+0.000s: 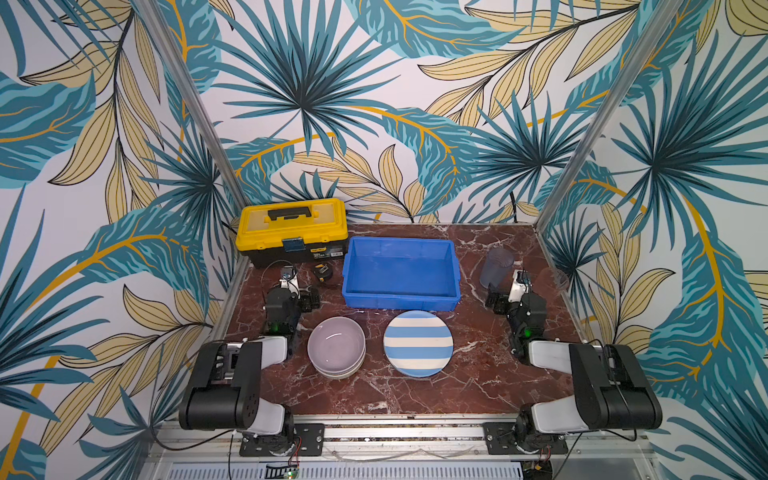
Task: Place the mixed dishes into the plastic bin
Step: 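Raise both arms from rest toward the table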
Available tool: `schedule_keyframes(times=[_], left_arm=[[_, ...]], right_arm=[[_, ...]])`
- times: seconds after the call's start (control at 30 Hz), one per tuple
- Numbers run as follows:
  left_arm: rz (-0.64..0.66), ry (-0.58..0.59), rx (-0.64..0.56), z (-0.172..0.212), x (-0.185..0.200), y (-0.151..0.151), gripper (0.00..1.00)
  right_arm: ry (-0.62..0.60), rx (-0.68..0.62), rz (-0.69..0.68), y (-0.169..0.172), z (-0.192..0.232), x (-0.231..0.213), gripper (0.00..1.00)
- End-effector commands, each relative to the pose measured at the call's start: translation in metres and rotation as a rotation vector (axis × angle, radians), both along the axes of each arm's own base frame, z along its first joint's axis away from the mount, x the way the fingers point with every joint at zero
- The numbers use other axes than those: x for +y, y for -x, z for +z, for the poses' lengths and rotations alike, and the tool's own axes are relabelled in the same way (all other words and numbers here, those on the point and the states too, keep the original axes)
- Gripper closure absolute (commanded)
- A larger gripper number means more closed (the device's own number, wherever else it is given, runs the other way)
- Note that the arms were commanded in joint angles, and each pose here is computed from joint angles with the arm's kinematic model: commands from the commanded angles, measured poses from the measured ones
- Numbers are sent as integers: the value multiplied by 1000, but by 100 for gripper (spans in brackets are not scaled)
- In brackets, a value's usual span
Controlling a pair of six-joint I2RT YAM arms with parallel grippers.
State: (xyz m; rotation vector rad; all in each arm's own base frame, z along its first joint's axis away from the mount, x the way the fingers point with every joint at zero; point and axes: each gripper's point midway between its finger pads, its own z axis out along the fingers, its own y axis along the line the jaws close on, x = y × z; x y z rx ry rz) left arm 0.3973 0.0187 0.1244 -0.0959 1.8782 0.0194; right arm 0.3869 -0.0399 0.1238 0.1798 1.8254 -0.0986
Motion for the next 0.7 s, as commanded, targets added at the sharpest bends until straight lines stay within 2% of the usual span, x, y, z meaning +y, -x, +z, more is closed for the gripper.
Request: schedule_keyframes(times=[0.0,0.17,0.37,0.57,0.67], left_arm=[[69,20,12,15,12,2,1],[91,38,17,24,11,14,0],[96,70,13,57,4,31,0],[10,138,46,87,-22,43,0],[-101,140,95,95,-60,52,0]], right_arm=[[-14,-8,-67,7,12,-9,0],[-41,55,-111,15,18,-14,0],[-95,141,-119,33,30,-11,3],[-179,243,-48,47,57,7,8],[-260,333,11,56,60,24,11]])
